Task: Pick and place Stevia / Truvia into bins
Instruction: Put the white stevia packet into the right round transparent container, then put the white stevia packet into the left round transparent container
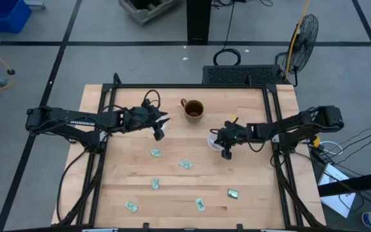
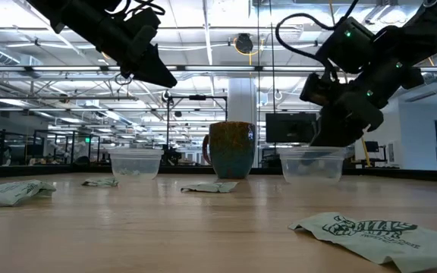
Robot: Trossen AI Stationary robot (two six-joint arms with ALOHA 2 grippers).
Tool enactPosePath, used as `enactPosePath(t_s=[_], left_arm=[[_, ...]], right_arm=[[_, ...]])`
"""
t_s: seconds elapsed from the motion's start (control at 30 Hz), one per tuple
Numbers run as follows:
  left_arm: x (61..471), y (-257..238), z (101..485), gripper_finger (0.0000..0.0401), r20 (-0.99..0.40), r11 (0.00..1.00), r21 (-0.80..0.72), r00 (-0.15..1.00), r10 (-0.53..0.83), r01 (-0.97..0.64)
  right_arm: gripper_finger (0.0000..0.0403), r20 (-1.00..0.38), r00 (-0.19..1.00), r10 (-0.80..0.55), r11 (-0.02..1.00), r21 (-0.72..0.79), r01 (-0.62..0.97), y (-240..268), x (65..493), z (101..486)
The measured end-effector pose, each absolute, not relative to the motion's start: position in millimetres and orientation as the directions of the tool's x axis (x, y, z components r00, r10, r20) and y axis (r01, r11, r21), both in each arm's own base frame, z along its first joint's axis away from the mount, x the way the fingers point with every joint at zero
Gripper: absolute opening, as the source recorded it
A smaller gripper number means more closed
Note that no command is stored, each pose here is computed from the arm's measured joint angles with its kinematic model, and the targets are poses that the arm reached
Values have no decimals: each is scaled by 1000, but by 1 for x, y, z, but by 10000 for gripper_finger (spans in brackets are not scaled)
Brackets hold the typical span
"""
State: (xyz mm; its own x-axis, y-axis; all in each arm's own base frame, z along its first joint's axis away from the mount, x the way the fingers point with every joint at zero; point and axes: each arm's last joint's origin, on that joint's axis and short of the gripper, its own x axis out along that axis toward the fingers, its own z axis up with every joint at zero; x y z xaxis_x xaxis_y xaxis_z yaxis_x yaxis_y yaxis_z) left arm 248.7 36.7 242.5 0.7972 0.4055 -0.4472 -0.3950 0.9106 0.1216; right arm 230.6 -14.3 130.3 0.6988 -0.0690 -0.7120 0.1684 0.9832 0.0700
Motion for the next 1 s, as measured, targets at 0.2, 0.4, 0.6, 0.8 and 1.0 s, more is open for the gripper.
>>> enactPosePath(t_s=[0.2,0.4,0.6,0.8,1.0], left_arm=[[249,37,243,122,-447,911,121,797,405,-395],[249,37,243,122,-447,911,121,797,405,-395],[249,37,243,122,-447,911,121,797,405,-395],[249,36,243,122,-448,912,120,798,403,-392],[248,28,239,122,-482,926,72,800,357,-369]], right_arm=[[13,-692,717,-81,982,67,175,-18,232,132],[31,-691,717,-90,980,67,187,-21,232,132],[65,-686,722,-86,981,68,181,-20,233,133],[79,-609,789,-74,986,73,149,-15,235,147],[75,-495,868,-49,991,85,104,-8,229,174]])
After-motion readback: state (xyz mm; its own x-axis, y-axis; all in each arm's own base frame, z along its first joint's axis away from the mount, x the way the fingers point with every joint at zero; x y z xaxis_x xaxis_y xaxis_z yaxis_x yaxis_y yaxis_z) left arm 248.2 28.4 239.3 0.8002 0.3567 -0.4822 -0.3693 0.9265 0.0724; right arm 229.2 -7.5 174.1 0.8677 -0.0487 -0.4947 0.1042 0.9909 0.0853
